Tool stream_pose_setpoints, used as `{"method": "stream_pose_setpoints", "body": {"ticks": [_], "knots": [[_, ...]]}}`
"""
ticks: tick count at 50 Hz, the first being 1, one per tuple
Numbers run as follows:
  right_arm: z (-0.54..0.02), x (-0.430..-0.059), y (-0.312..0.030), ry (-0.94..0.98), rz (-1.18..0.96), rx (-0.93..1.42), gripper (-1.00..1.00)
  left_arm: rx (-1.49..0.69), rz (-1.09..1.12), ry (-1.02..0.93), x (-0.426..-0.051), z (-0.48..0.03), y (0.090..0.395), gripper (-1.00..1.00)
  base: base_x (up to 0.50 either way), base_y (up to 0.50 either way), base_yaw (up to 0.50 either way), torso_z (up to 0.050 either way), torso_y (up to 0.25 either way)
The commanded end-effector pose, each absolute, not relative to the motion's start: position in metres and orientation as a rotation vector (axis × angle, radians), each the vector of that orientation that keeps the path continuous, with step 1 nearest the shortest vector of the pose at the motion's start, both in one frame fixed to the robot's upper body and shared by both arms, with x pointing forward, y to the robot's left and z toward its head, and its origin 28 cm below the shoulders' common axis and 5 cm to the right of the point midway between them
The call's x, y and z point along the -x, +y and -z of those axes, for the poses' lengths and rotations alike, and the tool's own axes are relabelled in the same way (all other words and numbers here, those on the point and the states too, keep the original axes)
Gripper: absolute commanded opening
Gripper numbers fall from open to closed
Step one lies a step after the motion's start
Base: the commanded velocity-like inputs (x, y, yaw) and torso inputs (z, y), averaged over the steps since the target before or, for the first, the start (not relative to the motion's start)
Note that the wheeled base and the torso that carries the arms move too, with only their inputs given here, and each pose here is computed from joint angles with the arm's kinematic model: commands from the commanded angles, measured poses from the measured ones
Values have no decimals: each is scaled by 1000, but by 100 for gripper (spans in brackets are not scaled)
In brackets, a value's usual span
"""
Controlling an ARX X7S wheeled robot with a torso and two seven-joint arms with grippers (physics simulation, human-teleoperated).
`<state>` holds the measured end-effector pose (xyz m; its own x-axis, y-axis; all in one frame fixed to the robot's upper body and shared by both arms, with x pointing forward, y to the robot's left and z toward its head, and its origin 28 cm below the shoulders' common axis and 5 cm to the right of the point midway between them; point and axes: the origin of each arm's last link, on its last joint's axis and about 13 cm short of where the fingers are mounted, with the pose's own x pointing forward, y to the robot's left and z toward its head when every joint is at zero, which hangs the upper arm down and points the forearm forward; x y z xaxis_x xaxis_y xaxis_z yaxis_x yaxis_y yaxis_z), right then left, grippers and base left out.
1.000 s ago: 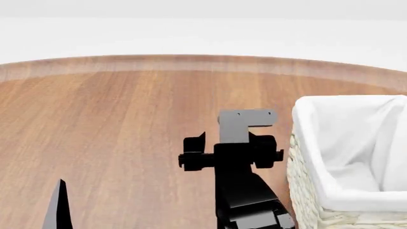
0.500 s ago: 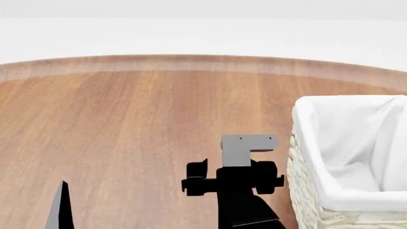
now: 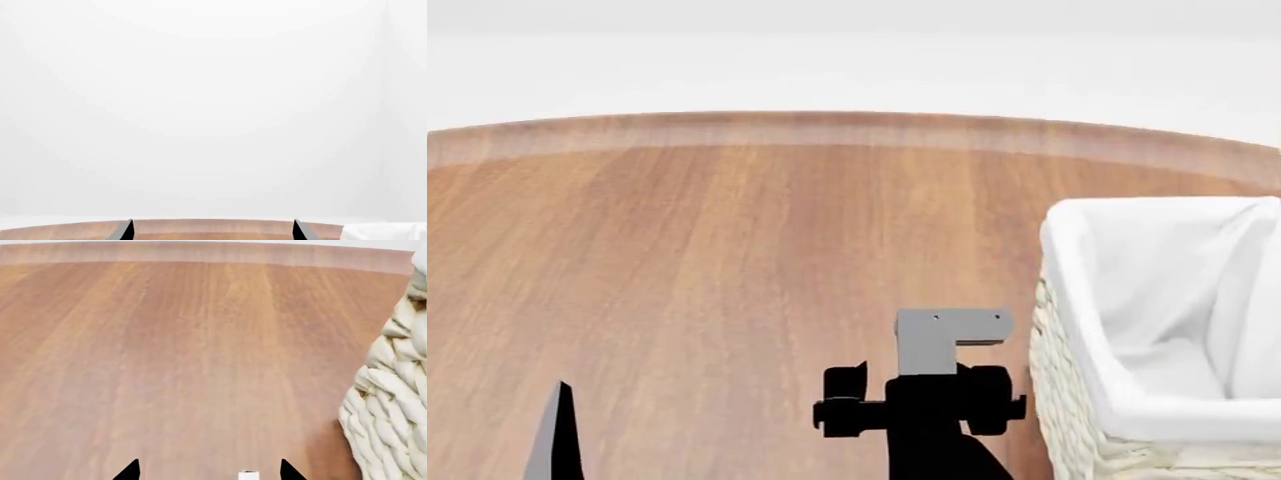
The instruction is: Pick up the cream cheese box, and put it in the basket.
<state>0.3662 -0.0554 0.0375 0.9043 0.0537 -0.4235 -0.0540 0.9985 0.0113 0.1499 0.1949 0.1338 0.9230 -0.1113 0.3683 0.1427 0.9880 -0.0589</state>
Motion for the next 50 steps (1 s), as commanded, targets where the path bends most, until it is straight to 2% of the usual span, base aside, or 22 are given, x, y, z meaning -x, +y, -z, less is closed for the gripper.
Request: {"method": "stream_pose_setpoints", "body": {"ticks": [1,35,43,44,50], "knots": [[-33,-364,-56,449,-54,0,100,88,132,-372,-150,-133,195,100,0,0,0,0,-164],[-19,-355,-64,488,-11,-24,100,91,130,-377,-150,-132,195,100,1,0,0,0,-174],[-16,-353,-67,497,-6,-21,100,100,128,-386,-150,-132,195,100,3,0,3,0,-11],[-16,-353,-67,494,-4,-19,-100,101,128,-387,-150,-132,195,100,0,0,0,0,0],[-18,-355,-67,486,-8,-24,-100,100,125,-386,-151,-131,196,100,0,0,0,0,-3]]}}
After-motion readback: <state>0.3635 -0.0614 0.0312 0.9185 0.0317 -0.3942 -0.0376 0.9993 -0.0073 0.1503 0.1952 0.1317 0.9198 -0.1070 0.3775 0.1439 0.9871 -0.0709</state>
